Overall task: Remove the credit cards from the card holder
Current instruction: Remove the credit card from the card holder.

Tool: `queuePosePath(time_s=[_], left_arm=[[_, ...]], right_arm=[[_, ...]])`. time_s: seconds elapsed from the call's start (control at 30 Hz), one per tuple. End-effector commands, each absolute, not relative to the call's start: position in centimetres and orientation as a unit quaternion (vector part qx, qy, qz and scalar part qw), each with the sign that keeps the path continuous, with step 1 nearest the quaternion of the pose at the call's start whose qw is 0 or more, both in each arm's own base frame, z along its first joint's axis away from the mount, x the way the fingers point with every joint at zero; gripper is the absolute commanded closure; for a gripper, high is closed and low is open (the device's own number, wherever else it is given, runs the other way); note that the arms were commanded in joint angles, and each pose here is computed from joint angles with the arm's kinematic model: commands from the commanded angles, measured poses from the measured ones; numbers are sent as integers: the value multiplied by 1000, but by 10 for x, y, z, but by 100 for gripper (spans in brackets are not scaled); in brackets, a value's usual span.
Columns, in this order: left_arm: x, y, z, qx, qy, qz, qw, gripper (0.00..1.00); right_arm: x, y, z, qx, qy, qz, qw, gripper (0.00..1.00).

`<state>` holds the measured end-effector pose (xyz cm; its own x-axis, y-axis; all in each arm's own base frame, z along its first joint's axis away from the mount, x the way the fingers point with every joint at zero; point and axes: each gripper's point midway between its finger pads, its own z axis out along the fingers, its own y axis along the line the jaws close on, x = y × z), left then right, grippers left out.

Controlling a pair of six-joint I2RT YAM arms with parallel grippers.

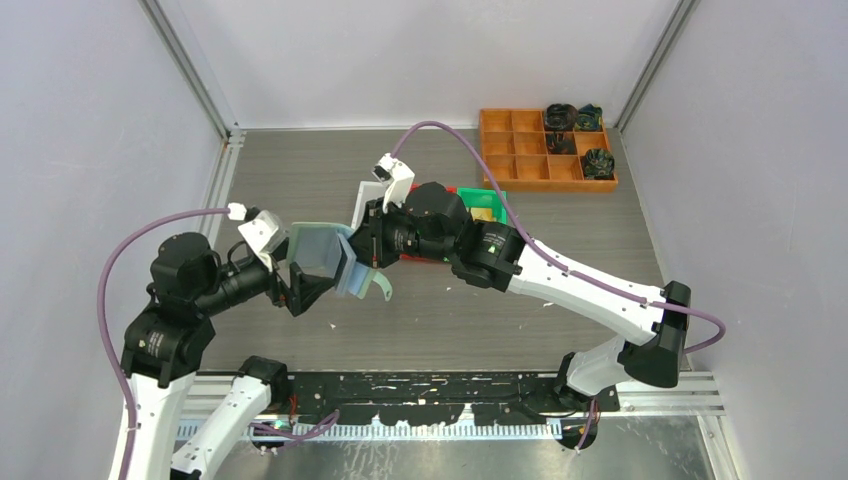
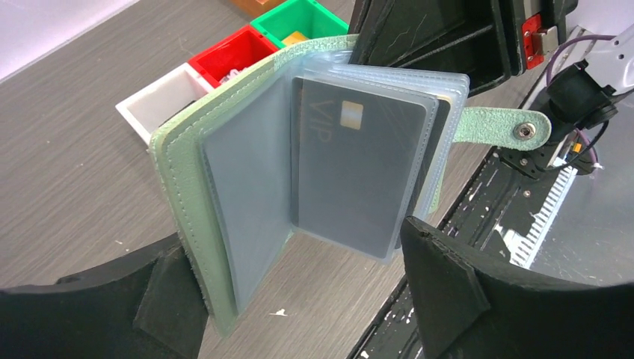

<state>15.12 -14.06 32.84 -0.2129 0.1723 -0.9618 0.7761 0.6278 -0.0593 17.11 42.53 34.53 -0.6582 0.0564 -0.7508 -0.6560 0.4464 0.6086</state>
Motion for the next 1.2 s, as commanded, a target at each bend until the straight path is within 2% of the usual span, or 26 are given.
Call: queuePosePath(time_s=[0.0,0.4,0.8,1.03,1.17], left_arm=[[163,-136,349,323,700,-253,584,16],[156,-128,361,321,693,-232,603,35],[151,-121,365,313,690,-220,614,44],[156,-113,368,298,696,-197,623,56],[155,-115,370,300,694,-201,623,57]], right_arm=[[170,427,390,-182,728,530,395,99],[161,419,393,-186,712,548,398,99],[157,413,400,-188,695,564,403,99],[147,409,406,-206,670,596,391,99],[139,407,413,-218,651,614,388,99]])
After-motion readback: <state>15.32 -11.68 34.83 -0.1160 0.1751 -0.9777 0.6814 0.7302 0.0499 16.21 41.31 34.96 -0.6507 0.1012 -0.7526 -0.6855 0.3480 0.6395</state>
